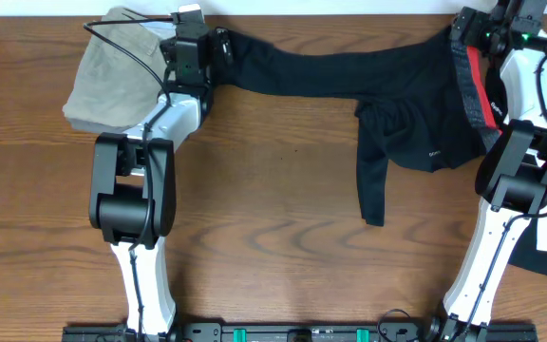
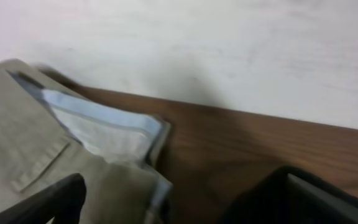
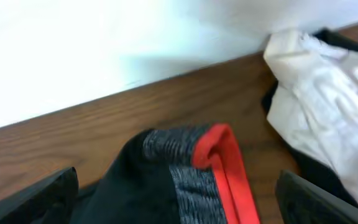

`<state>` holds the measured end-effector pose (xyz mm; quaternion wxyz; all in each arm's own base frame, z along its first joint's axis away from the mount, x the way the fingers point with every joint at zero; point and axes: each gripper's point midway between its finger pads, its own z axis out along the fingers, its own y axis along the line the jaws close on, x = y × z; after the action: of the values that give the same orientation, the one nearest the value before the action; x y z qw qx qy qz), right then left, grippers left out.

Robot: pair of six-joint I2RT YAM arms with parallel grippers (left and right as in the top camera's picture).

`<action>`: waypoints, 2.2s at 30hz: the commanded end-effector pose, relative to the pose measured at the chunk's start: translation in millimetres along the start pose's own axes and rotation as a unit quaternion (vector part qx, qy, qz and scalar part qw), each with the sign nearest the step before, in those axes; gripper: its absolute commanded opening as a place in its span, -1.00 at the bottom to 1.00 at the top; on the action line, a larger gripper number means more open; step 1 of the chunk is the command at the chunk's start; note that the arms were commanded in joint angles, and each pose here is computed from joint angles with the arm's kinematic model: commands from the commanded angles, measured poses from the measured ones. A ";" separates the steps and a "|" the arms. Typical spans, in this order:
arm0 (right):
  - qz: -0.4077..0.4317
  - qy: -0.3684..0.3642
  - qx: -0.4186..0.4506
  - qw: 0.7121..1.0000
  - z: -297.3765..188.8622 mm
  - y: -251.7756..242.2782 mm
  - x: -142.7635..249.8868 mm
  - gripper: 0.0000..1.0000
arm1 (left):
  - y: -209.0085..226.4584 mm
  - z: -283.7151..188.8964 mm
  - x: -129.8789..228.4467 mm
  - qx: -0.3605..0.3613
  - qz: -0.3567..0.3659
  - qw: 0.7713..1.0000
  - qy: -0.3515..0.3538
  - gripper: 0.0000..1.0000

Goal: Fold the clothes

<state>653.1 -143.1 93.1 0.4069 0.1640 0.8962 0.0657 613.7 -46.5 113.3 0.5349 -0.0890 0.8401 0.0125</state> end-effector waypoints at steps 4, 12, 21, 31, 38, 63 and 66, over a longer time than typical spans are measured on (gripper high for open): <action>0.036 0.011 0.019 0.999 -47.1 -8.9 -25.2 0.99 | 0.4 -30.5 -55.7 0.000 0.001 1.000 0.017 0.96; 0.048 0.114 0.050 0.991 -152.5 -13.5 -6.3 0.99 | -22.5 -115.4 -64.6 0.091 0.012 0.986 0.136 0.96; 0.013 0.189 0.053 0.980 -230.4 -2.9 20.3 0.98 | -74.4 -193.7 23.8 0.176 0.081 0.926 0.323 0.96; 0.017 0.213 0.057 0.975 -234.0 -4.2 31.7 0.98 | -172.4 -266.0 109.4 0.303 0.231 0.833 0.401 0.96; 0.018 0.217 0.059 0.974 -235.2 -5.4 33.6 0.98 | -220.1 -291.6 180.7 0.346 0.305 0.772 0.437 0.96; 0.016 0.215 0.067 0.974 -237.2 -16.4 31.7 0.99 | -297.5 -289.9 292.3 0.349 0.273 0.772 0.456 0.07; 0.018 0.213 0.068 0.975 -237.2 -18.2 30.7 0.98 | -296.3 -288.9 294.4 0.345 0.270 0.772 0.460 -0.25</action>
<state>453.3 -139.6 226.1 0.1963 0.1903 0.9606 0.0501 287.9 -417.0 11.6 0.0769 0.3442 0.9169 -0.1867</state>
